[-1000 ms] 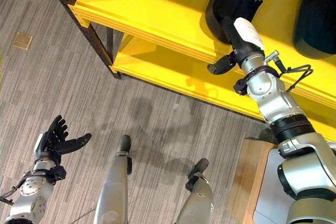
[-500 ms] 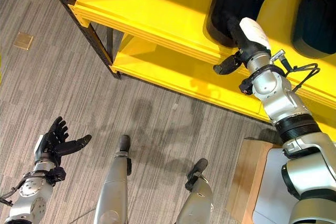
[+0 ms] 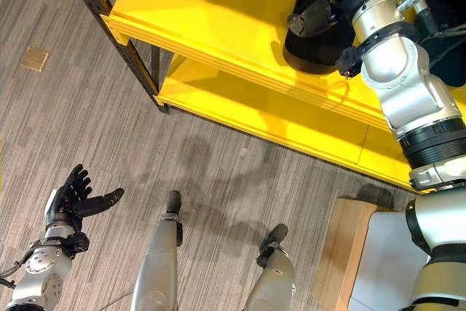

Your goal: Move parts from the plastic box to the shelf.

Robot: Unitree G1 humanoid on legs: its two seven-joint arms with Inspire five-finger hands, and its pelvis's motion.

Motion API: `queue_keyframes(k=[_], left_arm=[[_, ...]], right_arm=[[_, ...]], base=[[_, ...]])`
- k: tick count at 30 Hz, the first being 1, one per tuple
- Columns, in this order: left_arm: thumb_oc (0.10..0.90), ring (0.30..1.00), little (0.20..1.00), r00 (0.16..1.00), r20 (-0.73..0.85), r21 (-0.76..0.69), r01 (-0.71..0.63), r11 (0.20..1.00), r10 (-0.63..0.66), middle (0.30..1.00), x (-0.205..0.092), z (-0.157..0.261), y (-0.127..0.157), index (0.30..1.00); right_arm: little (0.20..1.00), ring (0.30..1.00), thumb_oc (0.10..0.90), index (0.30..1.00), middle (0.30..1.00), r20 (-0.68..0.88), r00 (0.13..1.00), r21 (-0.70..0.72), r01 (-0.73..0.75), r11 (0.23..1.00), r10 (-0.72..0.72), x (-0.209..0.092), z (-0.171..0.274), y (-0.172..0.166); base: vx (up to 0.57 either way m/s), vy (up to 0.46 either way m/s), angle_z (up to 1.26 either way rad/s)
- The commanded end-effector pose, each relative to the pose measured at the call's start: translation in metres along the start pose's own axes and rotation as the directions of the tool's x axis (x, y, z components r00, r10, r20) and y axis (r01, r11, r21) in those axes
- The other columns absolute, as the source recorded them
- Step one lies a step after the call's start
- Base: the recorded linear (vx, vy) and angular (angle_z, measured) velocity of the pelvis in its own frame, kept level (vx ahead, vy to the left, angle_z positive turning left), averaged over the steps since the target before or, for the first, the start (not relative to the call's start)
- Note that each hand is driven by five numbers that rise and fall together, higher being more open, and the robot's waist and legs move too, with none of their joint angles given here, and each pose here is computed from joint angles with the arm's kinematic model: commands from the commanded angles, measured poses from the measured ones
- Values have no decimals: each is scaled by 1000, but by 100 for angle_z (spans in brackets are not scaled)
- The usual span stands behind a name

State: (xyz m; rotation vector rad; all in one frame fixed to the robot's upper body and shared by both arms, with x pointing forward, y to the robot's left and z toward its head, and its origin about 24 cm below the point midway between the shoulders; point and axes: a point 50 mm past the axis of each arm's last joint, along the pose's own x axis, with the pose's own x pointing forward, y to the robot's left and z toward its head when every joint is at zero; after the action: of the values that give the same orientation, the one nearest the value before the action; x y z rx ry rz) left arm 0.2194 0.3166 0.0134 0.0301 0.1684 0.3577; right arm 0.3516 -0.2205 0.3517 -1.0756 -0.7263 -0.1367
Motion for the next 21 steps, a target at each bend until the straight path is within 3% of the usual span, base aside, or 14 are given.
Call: queue_keyframes(k=[1,11,14,21], left_arm=[[900,1000,1000,996,82,19,-37,999,35,1000,-5,12,12,1000],[900,1000,1000,997,70,40,15,999,-18,1000,-2,9,-3,1000],[900,1000,1000,998,52,39,34,999,-36,1000,-4,4,-10,1000],[900,1000,1000,999,-23,42,33,999,-32,1000,-10,-16,-18,1000]], right_arm=[[1000,1000,900,1000,1000,144,973,33,178,984,-181,10,32,-45],[1000,1000,900,1000,1000,153,972,182,149,972,-178,-24,25,-14],[1000,1000,900,1000,1000,117,973,295,158,942,-199,-46,16,0],[1000,1000,900,1000,1000,69,990,365,86,927,-119,-98,9,34]], base=[[0,0,0],[-14,6,-1],[10,-1,-2],[50,-15,-10]])
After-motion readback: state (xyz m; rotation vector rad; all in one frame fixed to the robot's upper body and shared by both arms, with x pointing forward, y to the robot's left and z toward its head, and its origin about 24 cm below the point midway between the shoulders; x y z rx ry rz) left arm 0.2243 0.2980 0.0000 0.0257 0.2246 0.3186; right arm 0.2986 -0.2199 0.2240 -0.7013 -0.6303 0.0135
